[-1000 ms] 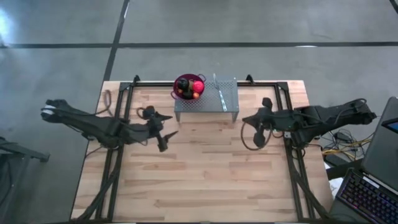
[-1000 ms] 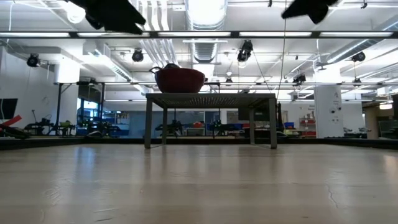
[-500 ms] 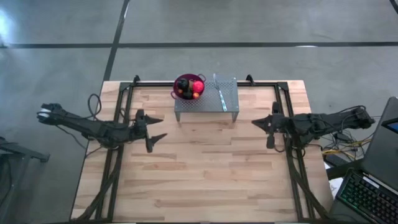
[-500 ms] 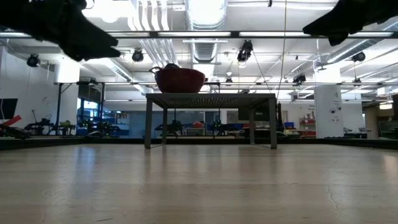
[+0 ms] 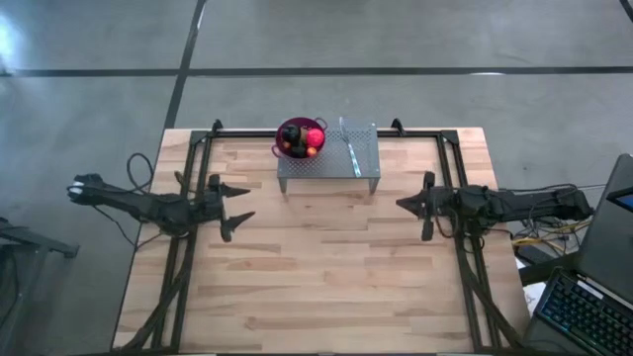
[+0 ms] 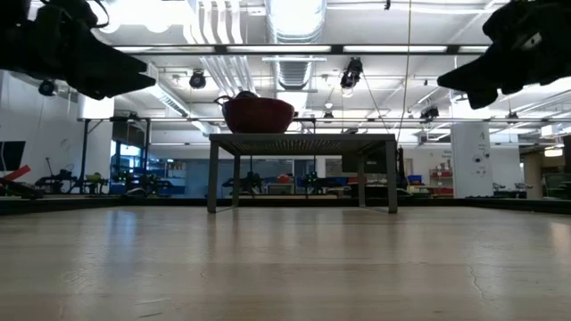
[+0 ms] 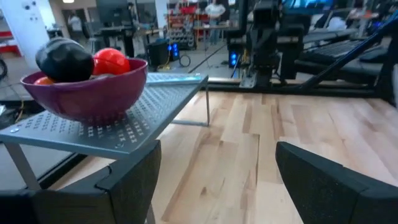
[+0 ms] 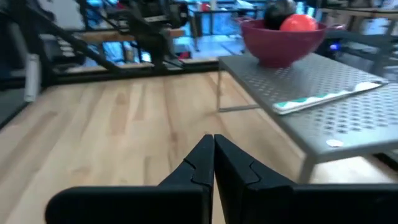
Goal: Pick & Place Fruit
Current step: Return to Home Position
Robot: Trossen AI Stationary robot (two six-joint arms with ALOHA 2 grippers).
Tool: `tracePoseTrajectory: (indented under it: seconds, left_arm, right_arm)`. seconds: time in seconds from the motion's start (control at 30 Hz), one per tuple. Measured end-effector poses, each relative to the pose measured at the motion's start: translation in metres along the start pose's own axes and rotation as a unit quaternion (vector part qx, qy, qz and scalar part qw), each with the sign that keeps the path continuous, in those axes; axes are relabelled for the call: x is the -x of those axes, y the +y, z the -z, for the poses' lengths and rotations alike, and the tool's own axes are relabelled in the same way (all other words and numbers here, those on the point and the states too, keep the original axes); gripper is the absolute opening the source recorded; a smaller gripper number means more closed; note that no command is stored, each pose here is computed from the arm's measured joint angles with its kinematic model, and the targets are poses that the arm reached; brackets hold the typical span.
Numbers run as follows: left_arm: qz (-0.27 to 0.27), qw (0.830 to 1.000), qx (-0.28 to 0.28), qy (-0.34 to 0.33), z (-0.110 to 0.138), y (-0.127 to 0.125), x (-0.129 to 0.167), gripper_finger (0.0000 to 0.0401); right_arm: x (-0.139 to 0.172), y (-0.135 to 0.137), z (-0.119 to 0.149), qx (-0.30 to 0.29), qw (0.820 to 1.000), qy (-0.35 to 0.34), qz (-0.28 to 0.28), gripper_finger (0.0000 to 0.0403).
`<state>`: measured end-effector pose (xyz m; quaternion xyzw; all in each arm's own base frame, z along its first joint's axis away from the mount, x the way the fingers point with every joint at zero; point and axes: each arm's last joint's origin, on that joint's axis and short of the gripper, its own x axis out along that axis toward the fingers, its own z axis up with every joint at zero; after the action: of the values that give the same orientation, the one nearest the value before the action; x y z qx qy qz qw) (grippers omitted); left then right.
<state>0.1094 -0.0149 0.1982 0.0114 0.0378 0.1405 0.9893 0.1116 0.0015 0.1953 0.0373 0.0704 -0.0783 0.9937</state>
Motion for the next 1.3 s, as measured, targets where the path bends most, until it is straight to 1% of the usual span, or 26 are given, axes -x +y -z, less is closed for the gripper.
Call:
tracePoseTrajectory:
  seconds: [0.07, 0.17, 0.23, 0.37, 0.5, 0.63, 0.8, 1.07, 1.3]
  left_arm:
    - [0.003, 1.0, -0.002, 0.001, 0.004, 0.001, 0.002, 0.0321]
    - [0.003, 1.0, 0.006, -0.008, 0.011, 0.003, 0.005, 0.0321]
    - [0.004, 1.0, 0.005, -0.004, 0.018, 0.004, 0.006, 0.0321]
    - [0.005, 1.0, 0.018, -0.02, 0.026, 0.005, 0.008, 0.0321]
    - [0.008, 0.999, 0.035, -0.025, 0.028, 0.007, 0.011, 0.0321]
    - [0.008, 0.999, 0.034, -0.023, 0.028, 0.007, 0.011, 0.0321]
    - [0.007, 0.999, 0.032, -0.019, 0.029, 0.006, 0.01, 0.0321]
    - [0.005, 0.999, 0.034, -0.022, 0.029, 0.007, 0.01, 0.0321]
    - [0.005, 0.999, 0.035, -0.023, 0.029, 0.007, 0.01, 0.0321]
  right_arm:
    - [-0.002, -0.002, 0.006, -0.005, 1.0, -0.006, -0.017, 0.0008]
    - [-0.006, -0.007, 0.016, -0.008, 1.0, -0.004, -0.028, 0.0008]
    - [-0.007, -0.01, 0.024, -0.012, 1.0, 0.002, -0.028, 0.0008]
    - [-0.01, -0.016, 0.038, -0.017, 1.0, -0.001, -0.019, 0.0008]
    - [-0.01, -0.02, 0.04, -0.019, 1.0, 0.007, -0.004, 0.0008]
    - [-0.01, -0.022, 0.041, -0.007, 1.0, 0.011, 0.006, 0.0008]
    - [-0.01, -0.023, 0.043, -0.026, 0.999, 0.025, 0.009, 0.0008]
    - [-0.01, -0.023, 0.045, 0.046, 0.998, 0.037, 0.007, 0.0008]
    - [-0.01, -0.023, 0.045, 0.053, 0.998, 0.036, 0.007, 0.0008]
